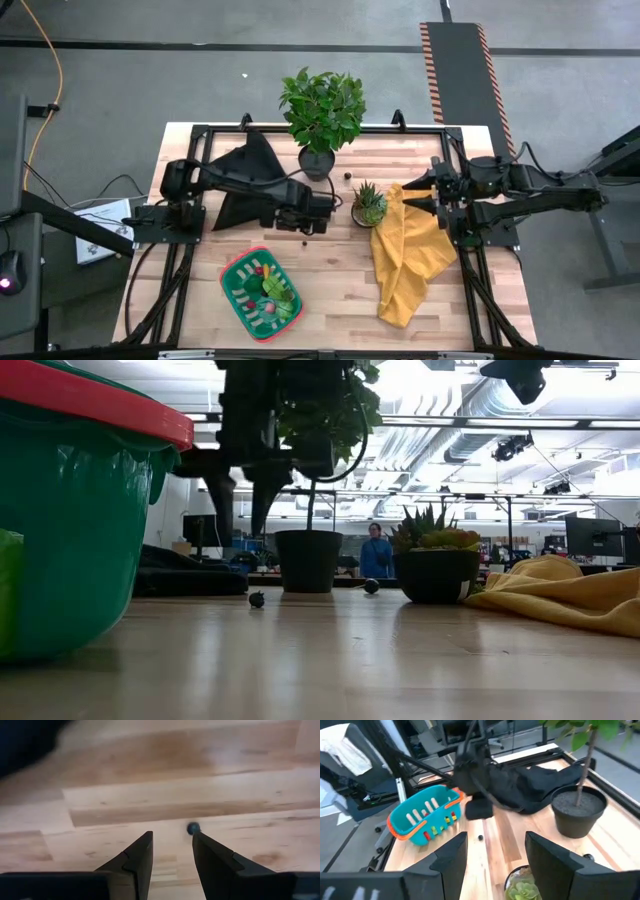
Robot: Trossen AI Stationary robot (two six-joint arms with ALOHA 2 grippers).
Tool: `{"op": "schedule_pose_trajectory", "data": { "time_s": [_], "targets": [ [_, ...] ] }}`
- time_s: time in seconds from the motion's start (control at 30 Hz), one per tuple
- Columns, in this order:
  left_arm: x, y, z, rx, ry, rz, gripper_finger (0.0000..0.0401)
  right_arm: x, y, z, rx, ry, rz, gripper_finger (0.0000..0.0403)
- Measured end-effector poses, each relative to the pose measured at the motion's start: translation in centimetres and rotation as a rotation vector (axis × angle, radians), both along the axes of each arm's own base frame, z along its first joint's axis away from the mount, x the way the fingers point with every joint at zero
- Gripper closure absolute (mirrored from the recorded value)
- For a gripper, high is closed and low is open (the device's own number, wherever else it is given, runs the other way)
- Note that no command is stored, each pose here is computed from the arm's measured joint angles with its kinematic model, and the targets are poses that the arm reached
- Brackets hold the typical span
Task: Pick and placing Produce into tupperware
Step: Put the blueberry into the blue basket
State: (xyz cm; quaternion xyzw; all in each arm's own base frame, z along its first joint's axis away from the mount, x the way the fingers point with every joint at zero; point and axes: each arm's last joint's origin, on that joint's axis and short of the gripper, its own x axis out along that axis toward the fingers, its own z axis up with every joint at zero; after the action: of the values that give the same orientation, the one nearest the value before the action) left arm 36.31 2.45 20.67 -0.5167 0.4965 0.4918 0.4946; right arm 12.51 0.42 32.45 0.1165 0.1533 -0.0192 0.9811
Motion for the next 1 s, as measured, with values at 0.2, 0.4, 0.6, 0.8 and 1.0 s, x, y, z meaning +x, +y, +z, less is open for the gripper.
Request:
{"op": "schedule_pose_trajectory", "data": {
  "time_s": [0.2,0.4,0.6,0.8,1.0],
  "targets": [
    [0.3,-0.6,-0.4,0.004,-0.029,0.007,0.0275,0.0,-0.1,0.0,-0.006,0.003,-0.017,0.0212],
    [0.9,-0.9,-1.6,0.004,-0.052,0.014,0.0275,0.2,-0.1,0.1,-0.017,-0.007,-0.029,0.0212],
    [1.2,-1.2,-2.9,-0.024,-0.105,0.025,0.0275,0.3,-0.1,0.0,-0.017,-0.006,-0.029,0.0212],
    [1.2,-1.7,-3.0,-0.014,-0.095,0.013,0.0275,0.3,-0.3,0.0,-0.024,-0.006,-0.045,0.0212],
    [1.2,-2.1,-3.2,-0.006,-0.092,0.002,0.0275,0.4,-0.6,0.0,-0.015,-0.002,-0.041,0.0212]
  ]
}}
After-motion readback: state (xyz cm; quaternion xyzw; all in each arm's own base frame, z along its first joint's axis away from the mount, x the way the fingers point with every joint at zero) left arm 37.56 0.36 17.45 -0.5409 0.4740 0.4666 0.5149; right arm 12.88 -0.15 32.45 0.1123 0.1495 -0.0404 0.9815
